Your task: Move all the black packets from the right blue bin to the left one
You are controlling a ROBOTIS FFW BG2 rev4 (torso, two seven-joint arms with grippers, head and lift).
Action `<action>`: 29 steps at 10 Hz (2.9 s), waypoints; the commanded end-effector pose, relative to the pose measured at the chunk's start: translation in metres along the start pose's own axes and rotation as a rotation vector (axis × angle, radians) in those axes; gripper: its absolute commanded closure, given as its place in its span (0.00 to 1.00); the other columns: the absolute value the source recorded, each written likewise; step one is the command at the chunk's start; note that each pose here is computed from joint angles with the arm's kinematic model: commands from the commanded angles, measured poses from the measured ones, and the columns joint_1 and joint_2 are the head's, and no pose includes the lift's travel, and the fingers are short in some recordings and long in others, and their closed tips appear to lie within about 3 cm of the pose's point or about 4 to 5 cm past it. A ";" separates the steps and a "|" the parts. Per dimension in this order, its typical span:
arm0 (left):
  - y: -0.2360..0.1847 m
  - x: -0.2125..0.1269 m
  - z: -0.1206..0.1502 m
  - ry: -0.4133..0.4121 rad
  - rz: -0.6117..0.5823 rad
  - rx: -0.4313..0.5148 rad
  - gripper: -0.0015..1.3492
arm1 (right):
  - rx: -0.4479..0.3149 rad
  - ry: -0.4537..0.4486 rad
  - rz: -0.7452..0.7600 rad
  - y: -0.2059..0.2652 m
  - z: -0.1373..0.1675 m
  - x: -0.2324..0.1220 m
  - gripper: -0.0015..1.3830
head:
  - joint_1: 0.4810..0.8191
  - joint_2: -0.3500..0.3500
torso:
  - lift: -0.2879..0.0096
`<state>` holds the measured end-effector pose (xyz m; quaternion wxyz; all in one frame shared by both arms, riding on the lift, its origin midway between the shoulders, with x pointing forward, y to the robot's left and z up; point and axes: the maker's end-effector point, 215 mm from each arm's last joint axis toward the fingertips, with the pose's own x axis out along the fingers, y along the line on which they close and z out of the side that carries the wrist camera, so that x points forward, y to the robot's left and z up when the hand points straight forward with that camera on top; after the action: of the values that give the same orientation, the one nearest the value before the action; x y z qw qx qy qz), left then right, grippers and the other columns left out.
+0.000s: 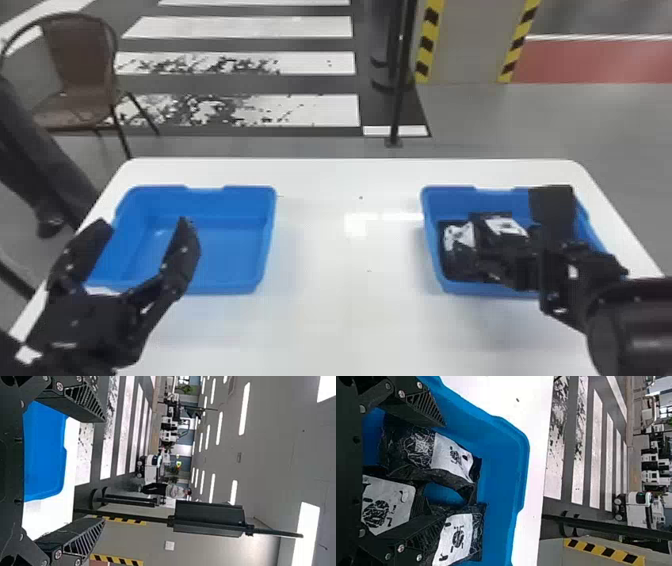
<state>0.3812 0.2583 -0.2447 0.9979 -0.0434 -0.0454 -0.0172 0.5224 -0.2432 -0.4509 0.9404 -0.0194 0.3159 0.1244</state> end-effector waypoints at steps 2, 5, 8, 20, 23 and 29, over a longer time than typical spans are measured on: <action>0.000 0.001 0.000 -0.002 0.000 0.000 0.11 | 0.010 0.034 0.058 0.022 -0.009 0.017 0.17 | 0.63 0.54 | 0.50; 0.000 0.001 -0.005 0.006 0.001 -0.002 0.11 | 0.017 0.127 0.092 0.042 -0.036 0.021 0.52 | 0.63 0.59 | 0.50; 0.001 0.001 -0.003 -0.002 0.000 -0.004 0.11 | 0.029 0.127 0.095 0.044 -0.037 0.017 0.78 | 0.63 0.60 | 0.50; 0.000 0.003 0.003 -0.033 0.008 -0.083 0.11 | 0.205 -0.440 0.668 0.111 0.118 -0.060 0.80 | 0.63 0.63 | 0.50; -0.036 0.011 -0.005 0.091 -0.115 -0.281 0.11 | 0.252 -0.333 0.998 0.206 0.095 -0.067 0.80 | 0.63 0.76 | 0.50; -0.085 0.015 -0.045 0.327 -0.313 -0.390 0.11 | 0.283 -0.195 1.268 0.317 0.066 -0.097 0.80 | 0.63 0.88 | 0.50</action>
<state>0.3965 0.1686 -0.2754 0.9494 -0.2273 0.1075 -0.1882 0.4139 0.0429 -0.3274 0.7104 0.3026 0.1887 0.6068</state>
